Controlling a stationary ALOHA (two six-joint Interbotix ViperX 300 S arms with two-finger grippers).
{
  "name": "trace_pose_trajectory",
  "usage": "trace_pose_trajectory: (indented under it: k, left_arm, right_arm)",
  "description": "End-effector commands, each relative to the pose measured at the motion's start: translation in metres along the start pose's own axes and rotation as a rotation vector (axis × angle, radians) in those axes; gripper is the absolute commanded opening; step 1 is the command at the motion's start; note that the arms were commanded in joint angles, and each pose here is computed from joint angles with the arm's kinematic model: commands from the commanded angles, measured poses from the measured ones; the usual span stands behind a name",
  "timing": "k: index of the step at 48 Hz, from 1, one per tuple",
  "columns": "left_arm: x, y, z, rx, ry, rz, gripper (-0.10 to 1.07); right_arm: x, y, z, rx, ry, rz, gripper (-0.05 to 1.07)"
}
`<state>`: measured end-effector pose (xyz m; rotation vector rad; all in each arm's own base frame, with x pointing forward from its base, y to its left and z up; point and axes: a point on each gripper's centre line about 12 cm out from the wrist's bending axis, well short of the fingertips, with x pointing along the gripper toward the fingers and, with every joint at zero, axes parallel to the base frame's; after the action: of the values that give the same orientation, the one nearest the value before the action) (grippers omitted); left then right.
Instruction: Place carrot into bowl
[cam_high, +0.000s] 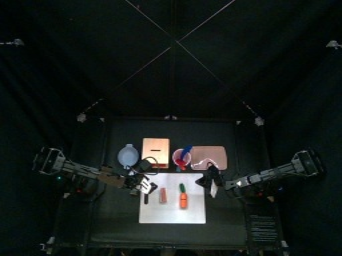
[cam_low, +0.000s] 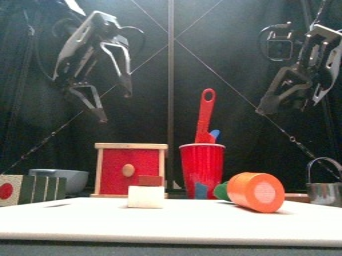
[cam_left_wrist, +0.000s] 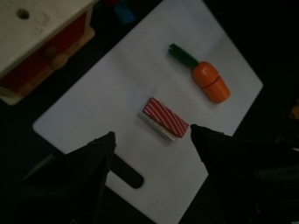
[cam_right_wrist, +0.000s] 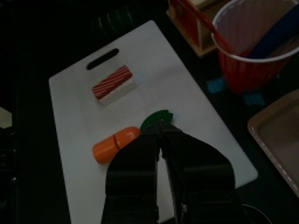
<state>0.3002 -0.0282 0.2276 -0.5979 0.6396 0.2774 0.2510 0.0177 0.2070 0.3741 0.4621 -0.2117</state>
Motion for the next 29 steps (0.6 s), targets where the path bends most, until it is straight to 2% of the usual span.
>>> trace_pose_trajectory:
  k: [1,3,8,18,23,29]
  left_arm:
    - [-0.016,-0.007,0.005,0.102,-0.085,-0.142,0.98]
    - [-0.021,-0.007,0.004,0.157,-0.110,-0.192,0.98]
    - [-0.030,-0.004,0.000,0.292,-0.155,-0.266,0.98]
    - [-0.036,0.001,-0.001,0.508,-0.203,-0.292,0.98]
    - [-0.039,0.000,0.002,0.580,-0.226,-0.294,0.98]
    - [-0.043,-0.001,0.003,0.587,-0.239,-0.300,0.98]
  right_arm:
    - [-0.003,0.008,0.016,-0.014,-0.050,0.027,0.41]
    - [-0.004,0.010,0.020,-0.020,-0.061,0.031,0.41]
    - [-0.006,0.015,0.029,-0.042,-0.090,0.048,0.41]
    - [-0.012,0.027,0.045,-0.129,-0.156,0.093,0.41]
    - [-0.016,0.033,0.048,-0.163,-0.178,0.116,0.41]
    - [-0.018,0.035,0.050,-0.167,-0.191,0.115,0.41]
